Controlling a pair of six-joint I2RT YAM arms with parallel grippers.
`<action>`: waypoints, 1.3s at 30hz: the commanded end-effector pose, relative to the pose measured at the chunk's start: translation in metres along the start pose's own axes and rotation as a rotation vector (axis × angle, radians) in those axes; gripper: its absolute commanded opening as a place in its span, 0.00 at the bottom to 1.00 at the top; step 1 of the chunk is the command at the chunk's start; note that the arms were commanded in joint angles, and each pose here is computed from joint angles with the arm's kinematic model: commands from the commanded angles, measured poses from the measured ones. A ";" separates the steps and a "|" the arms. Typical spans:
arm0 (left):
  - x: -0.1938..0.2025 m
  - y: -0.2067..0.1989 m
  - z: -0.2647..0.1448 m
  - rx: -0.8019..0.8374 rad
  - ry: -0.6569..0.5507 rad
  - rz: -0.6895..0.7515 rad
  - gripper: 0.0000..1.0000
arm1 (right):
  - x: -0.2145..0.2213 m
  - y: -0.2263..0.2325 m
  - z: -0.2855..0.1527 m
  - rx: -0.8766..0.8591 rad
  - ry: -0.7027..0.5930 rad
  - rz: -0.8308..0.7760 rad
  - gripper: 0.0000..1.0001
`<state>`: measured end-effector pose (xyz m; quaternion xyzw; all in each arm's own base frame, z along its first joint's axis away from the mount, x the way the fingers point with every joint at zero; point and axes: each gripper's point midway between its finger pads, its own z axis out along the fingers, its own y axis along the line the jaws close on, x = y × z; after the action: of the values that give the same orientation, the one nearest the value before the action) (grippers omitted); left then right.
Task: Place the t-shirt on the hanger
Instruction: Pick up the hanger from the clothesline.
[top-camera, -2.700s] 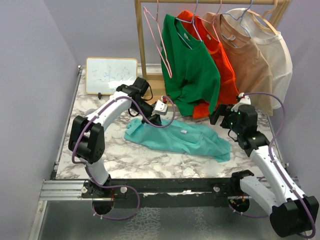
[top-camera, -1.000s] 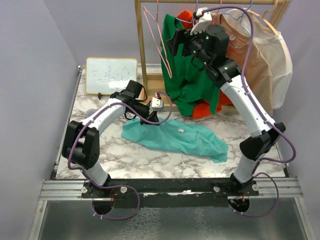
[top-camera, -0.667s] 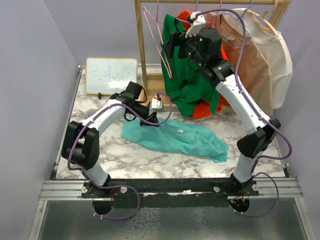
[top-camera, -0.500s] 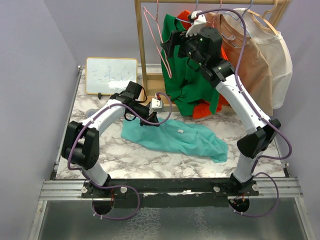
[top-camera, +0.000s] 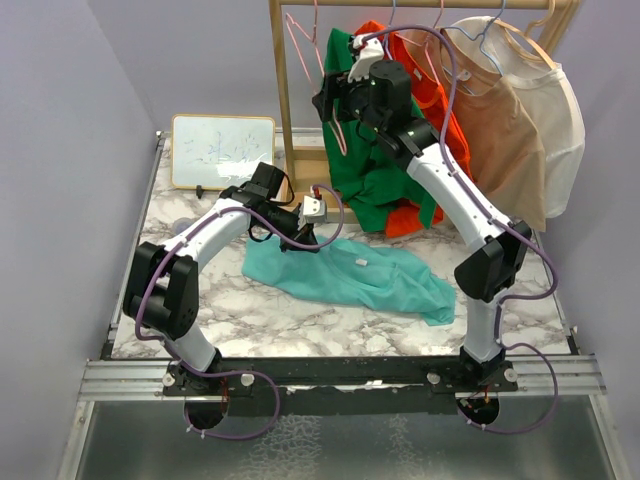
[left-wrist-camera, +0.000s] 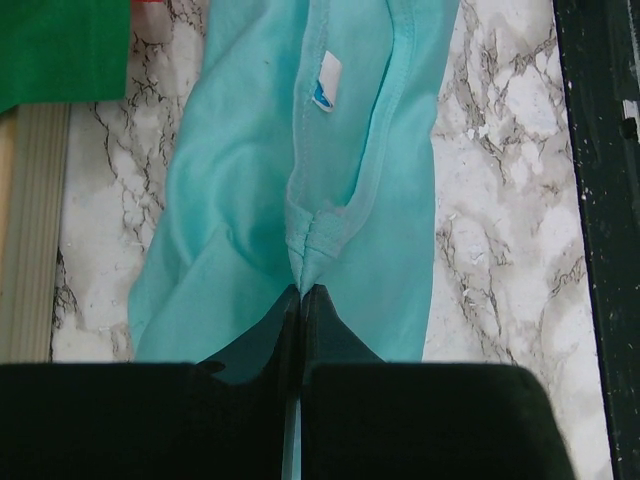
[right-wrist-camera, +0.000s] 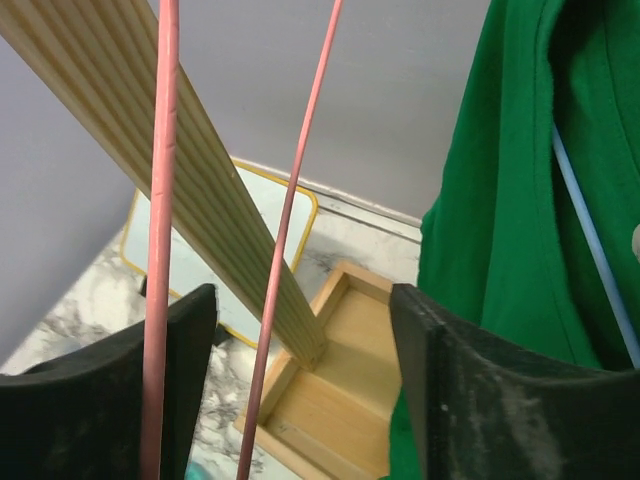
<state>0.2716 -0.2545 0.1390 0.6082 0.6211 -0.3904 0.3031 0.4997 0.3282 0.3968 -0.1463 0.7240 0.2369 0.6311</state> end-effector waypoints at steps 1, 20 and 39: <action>-0.006 -0.008 0.004 0.043 -0.043 -0.019 0.00 | -0.031 -0.001 -0.007 0.067 -0.084 -0.064 0.65; -0.004 -0.007 0.007 0.054 -0.053 -0.034 0.00 | -0.041 0.003 -0.016 0.080 -0.115 -0.113 0.01; -0.006 -0.007 0.008 0.062 -0.053 -0.048 0.00 | -0.098 0.019 -0.048 0.024 -0.283 -0.126 0.01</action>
<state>0.2691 -0.2582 0.1368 0.5968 0.6235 -0.4102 0.2946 0.4830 0.3163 0.4593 -0.1527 0.6582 0.1924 0.7116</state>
